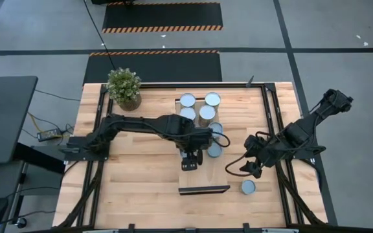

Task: Pick and place cans onto a shelf
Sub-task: Put the canned tomatoes on the shelf, then put the canned green peas on the shelf

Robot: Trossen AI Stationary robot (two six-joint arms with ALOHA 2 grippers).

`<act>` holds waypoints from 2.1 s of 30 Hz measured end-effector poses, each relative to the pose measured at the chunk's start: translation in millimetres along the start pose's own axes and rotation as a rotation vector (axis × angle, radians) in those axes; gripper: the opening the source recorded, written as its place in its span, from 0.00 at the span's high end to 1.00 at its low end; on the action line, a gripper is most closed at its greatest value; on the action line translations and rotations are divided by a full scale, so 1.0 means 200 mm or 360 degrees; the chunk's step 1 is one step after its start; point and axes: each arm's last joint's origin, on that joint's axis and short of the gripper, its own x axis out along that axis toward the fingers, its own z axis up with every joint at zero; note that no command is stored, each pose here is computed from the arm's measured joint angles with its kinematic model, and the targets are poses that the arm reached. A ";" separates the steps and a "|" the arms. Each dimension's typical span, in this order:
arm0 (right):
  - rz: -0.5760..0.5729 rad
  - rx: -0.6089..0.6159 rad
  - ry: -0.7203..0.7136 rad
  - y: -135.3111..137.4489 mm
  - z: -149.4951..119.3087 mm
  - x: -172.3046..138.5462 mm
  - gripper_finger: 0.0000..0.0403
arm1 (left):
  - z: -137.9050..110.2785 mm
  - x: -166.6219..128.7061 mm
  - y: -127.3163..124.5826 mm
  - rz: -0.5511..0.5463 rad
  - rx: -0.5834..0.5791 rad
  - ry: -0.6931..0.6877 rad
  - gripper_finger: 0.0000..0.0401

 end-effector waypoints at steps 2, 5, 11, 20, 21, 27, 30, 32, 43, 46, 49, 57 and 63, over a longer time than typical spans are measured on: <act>-0.0004 0.0010 -0.0019 0.00 0.00 0.00 0.07 | 0.02 0.00 -0.01 -0.0009 0.0027 -0.0056 0.21; -0.0006 0.0018 -0.0033 0.00 -0.01 0.00 0.07 | 0.02 0.00 -0.01 -0.0012 0.0043 -0.0085 0.16; 0.0003 0.0028 -0.0033 0.01 -0.01 0.00 0.07 | 0.02 0.00 -0.02 -0.0027 0.0054 -0.0075 0.07; -0.0005 0.0006 0.0030 0.02 -0.06 -0.01 0.07 | 0.00 -0.08 -0.02 0.0134 0.0067 -0.0049 0.04; -0.0019 -0.0003 0.0046 0.02 -0.08 0.00 0.07 | -0.01 -0.09 -0.03 0.0150 0.0085 -0.0065 0.04; -0.0102 -0.0113 0.0343 0.01 -0.23 0.19 0.07 | -0.03 -0.18 -0.10 0.0302 0.0191 -0.0173 0.04; -0.0146 -0.0260 0.0426 0.04 -0.29 0.26 0.07 | -0.04 -0.21 -0.11 0.0336 0.0206 -0.0204 0.04; -0.0175 -0.0393 0.0404 0.07 -0.33 0.28 0.08 | -0.04 -0.24 -0.11 0.0343 0.0199 -0.0229 0.04; -0.0354 -0.0883 0.0615 0.10 -0.54 0.46 0.07 | -0.12 -0.44 -0.11 0.0328 0.0025 -0.0350 0.04; -0.0324 -0.0921 0.0624 0.11 -0.55 0.49 0.06 | -0.13 -0.46 -0.11 0.0337 -0.0005 -0.0349 0.04; -0.0343 -0.0969 0.0570 0.12 -0.56 0.52 0.04 | -0.14 -0.46 -0.10 0.0343 -0.0003 -0.0323 0.04; -0.0464 -0.0915 0.0421 0.12 -0.59 0.61 0.05 | -0.16 -0.47 -0.10 0.0352 -0.0019 -0.0282 0.04; -0.0436 -0.0896 0.0414 0.13 -0.61 0.68 0.16 | -0.16 -0.47 -0.10 0.0358 -0.0019 -0.0254 0.04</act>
